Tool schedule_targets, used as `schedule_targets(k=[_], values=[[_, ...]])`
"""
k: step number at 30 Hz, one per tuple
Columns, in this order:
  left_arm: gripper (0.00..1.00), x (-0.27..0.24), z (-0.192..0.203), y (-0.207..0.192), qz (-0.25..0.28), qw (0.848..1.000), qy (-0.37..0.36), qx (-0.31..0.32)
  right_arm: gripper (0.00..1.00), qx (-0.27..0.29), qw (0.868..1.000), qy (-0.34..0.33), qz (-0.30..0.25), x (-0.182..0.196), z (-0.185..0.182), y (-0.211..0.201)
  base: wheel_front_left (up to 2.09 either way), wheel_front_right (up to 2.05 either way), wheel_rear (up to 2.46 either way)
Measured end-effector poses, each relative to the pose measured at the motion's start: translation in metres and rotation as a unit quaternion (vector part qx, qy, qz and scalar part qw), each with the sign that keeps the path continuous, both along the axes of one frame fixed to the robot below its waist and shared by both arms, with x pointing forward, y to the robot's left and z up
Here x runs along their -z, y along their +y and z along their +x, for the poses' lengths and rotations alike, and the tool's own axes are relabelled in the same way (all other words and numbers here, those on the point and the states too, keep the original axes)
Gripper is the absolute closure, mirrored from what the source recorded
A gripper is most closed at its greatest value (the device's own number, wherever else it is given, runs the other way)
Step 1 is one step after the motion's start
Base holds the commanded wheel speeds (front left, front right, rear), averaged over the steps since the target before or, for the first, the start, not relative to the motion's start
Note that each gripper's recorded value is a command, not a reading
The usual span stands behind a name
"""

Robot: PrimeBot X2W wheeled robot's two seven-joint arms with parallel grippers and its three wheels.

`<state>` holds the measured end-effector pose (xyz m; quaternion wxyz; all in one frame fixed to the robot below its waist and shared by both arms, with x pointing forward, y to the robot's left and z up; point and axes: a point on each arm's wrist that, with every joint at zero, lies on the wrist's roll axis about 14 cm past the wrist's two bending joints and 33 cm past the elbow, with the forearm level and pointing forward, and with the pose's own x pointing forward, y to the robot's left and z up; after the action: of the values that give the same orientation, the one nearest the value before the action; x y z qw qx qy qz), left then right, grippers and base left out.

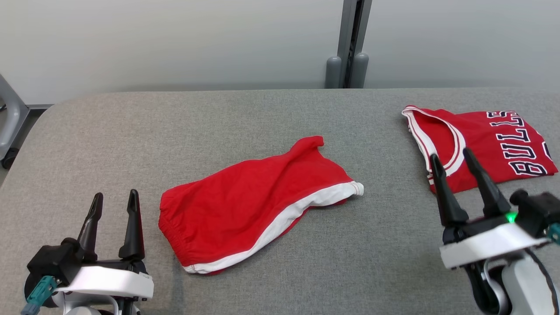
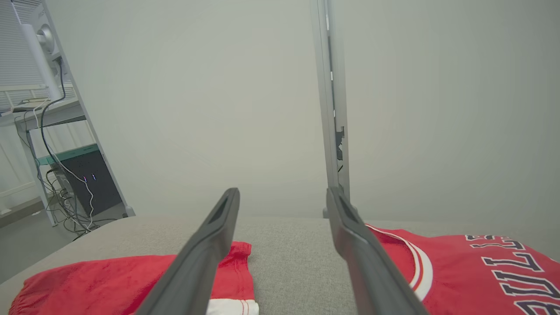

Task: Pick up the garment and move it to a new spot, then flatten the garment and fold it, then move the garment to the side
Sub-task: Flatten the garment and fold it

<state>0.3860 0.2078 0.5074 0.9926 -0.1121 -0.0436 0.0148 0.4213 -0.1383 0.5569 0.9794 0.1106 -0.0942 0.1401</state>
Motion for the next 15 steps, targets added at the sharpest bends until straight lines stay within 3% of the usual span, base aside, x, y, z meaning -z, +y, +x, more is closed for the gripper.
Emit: schedule_targets(k=[6,15], values=[[0.0,0.003,-0.001,-0.001,-0.006,1.0,0.004,-0.004,0.0,0.026,0.998,0.04,0.037,0.028,-0.018,-0.003,0.0,0.0,0.0],[0.0,0.002,-0.002,-0.004,-0.011,1.0,0.002,-0.002,0.0,0.015,0.998,0.058,0.03,0.04,-0.022,0.007,0.0,0.0,0.0]])
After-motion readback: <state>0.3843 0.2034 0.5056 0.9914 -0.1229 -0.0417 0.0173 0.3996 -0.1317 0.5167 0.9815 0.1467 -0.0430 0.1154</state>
